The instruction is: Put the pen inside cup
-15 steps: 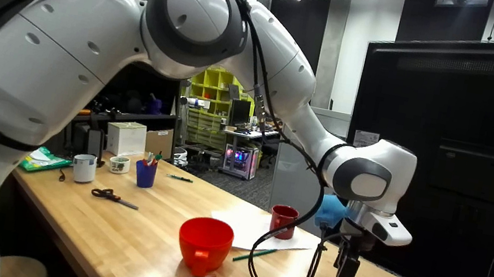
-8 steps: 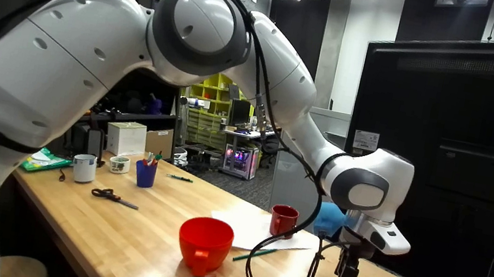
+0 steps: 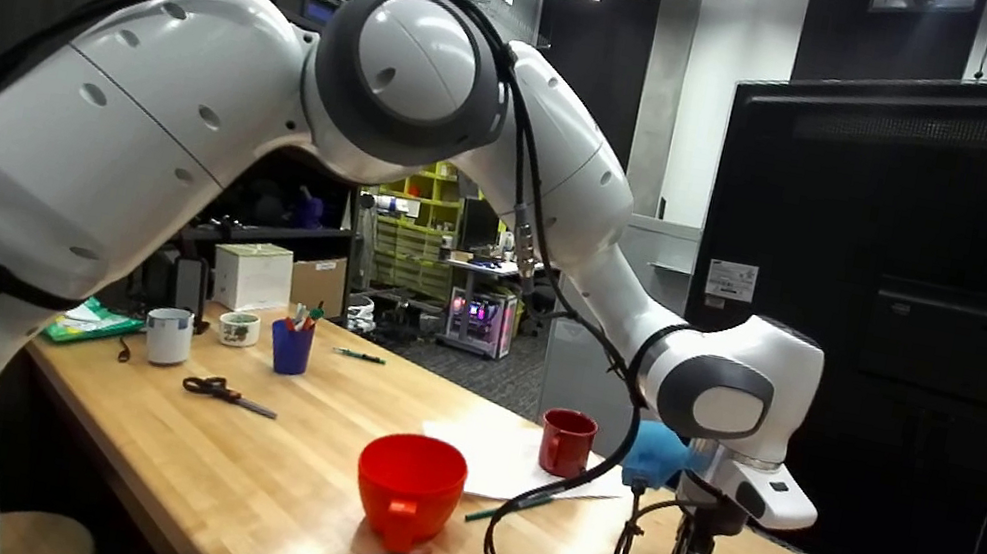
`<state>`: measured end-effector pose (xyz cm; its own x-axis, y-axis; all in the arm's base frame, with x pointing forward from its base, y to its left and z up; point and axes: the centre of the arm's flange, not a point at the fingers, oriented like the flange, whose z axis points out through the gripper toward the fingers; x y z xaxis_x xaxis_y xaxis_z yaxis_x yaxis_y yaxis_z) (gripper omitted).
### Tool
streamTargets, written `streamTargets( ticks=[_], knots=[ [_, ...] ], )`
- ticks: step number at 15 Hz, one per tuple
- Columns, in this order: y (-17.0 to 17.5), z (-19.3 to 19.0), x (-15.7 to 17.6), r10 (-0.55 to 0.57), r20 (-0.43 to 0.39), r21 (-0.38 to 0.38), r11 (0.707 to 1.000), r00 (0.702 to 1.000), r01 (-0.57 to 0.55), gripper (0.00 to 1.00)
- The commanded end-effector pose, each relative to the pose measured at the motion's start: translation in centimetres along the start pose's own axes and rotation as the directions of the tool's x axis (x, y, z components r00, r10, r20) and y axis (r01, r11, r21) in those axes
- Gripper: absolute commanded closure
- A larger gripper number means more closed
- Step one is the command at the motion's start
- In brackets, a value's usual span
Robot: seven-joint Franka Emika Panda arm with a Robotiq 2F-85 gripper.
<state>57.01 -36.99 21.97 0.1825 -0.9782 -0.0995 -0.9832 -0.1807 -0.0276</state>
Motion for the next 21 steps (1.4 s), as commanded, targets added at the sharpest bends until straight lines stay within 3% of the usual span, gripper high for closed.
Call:
streamTargets(
  ticks=[1, 5, 12, 14, 15, 21],
  knots=[
    [-0.1, 0.2, 0.4, 0.028, -0.003, 0.017, 0.999, 1.000, -0.028, 0.33],
    [0.1, -0.1, 0.6, 0.037, -0.001, 0.015, 0.999, 0.999, -0.037, 0.51],
    [0.4, -0.6, 0.8, 0.040, 0.000, 0.011, 0.999, 0.999, -0.040, 1.00],
    [0.3, -0.7, 0.7, 0.030, -0.001, 0.011, 0.999, 1.000, -0.030, 0.99],
    [0.9, -1.3, 0.9, 0.034, 0.001, -0.001, 0.999, 0.999, -0.034, 0.89],
    [0.8, -1.3, 0.9, 0.033, 0.000, 0.000, 0.999, 0.999, -0.033, 0.89]
  ],
)
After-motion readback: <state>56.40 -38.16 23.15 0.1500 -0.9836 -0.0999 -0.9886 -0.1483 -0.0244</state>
